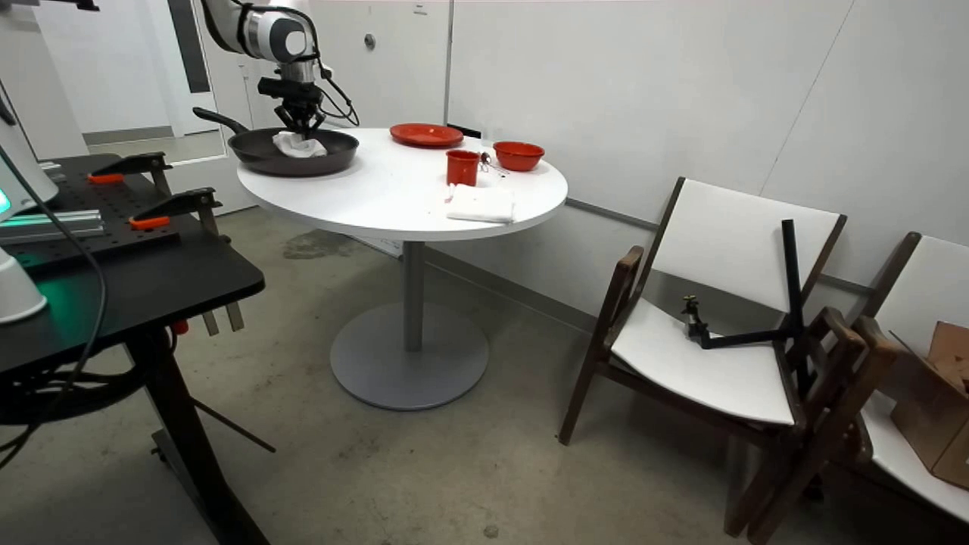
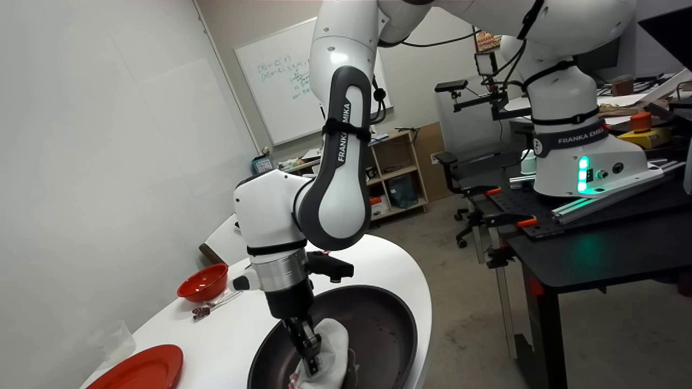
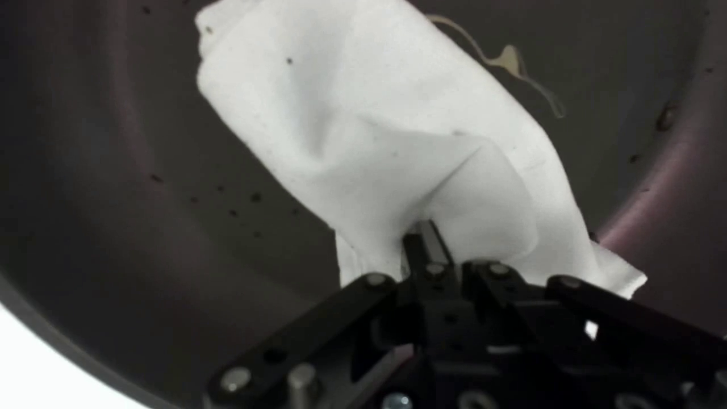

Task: Pick a cloth and wipe the pan

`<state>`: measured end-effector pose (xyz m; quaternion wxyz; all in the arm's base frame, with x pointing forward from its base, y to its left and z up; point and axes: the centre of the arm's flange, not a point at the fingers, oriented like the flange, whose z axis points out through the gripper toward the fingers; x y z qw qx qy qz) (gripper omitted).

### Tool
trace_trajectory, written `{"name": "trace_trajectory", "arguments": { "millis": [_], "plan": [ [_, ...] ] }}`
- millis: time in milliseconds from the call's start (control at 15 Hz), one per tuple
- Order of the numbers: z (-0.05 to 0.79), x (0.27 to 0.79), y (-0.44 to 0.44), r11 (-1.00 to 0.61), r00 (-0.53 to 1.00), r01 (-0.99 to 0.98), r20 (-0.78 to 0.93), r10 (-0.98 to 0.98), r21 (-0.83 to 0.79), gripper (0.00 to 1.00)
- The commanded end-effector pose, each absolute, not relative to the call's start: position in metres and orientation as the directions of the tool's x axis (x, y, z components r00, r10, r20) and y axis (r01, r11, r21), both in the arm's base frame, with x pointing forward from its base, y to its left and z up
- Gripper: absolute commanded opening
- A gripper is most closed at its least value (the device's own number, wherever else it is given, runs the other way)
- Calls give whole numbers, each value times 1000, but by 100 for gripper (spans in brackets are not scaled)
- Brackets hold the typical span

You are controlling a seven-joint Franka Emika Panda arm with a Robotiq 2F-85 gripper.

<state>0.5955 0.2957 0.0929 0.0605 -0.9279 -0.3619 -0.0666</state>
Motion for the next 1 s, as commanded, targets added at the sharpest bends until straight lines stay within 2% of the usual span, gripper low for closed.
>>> {"name": "trace_trajectory", "arguments": {
  "millis": [0,400,933],
  "plan": [
    [85,618,254,-793,785,603,239,571,-86,2],
    [84,626,235,-821,802,565,282,526,-76,2],
    [80,614,307,-723,718,685,249,650,-86,2]
  ]
}}
